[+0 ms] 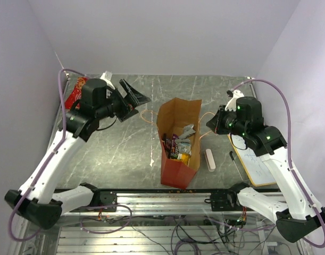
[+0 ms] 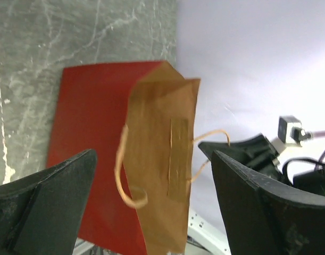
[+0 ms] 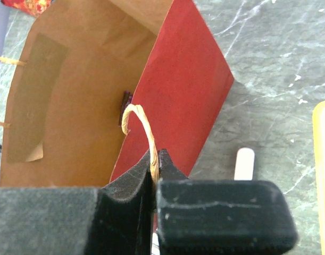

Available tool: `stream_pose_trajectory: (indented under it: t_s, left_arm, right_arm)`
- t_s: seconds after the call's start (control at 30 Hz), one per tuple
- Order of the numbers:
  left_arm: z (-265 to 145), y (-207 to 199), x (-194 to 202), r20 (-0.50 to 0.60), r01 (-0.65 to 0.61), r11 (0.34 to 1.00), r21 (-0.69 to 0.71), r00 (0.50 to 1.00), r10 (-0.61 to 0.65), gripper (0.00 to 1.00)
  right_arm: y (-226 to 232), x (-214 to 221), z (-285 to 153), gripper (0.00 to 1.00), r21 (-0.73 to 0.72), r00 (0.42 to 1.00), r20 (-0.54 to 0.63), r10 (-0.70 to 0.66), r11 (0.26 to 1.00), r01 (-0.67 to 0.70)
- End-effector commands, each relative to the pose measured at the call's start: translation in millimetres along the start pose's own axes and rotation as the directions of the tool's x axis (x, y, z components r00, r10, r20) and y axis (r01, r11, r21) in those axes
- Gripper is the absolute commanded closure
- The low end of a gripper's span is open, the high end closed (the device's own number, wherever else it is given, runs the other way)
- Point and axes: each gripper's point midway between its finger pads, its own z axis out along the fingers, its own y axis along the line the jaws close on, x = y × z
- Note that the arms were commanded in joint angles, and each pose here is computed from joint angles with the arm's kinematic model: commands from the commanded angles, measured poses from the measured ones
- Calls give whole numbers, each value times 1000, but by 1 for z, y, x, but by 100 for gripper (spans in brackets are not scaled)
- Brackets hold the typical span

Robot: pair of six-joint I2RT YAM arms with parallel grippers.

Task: Take the snacks out of the paper bag
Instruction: Adjust the paper bag at the center of the board.

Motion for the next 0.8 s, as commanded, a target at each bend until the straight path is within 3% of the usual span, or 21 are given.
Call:
stream_pose_trajectory:
  t_s: [0.0,0.13,0.3,0.4,0.47,0.57,0.77]
  left_arm:
    - [-19,8,37,-36,-7,997,-83,999,4,1]
    - [-16,29,70,-120,-7,989,-149,993,-11,3]
    - [12,24,84,-240,-40,988,-149,971,3,16]
    - [17,16,71,-231,-134,980,-149,968,97,29]
    - [18,14,64,-213,-163,975,-151,969,129,42]
    - [22,9,60,-216,-172,976,-131,966,141,52]
    - [12,-2,61,-262,-239,969,-71,941,213,91]
  right_arm:
    - [11,7,-3,100,-83,1000,3,-21,996,22]
    - [12,11,-5,100,-86,1000,-13,-1,996,0]
    - [11,12,-5,100,-70,999,-22,48,996,-49]
    - [6,17,-6,100,-37,997,-44,56,998,-58]
    - [1,22,-7,100,-14,996,-61,65,998,-65]
    - [3,28,-12,100,-23,994,-85,69,997,-71]
    - [6,38,-20,100,-31,984,-177,31,999,-37]
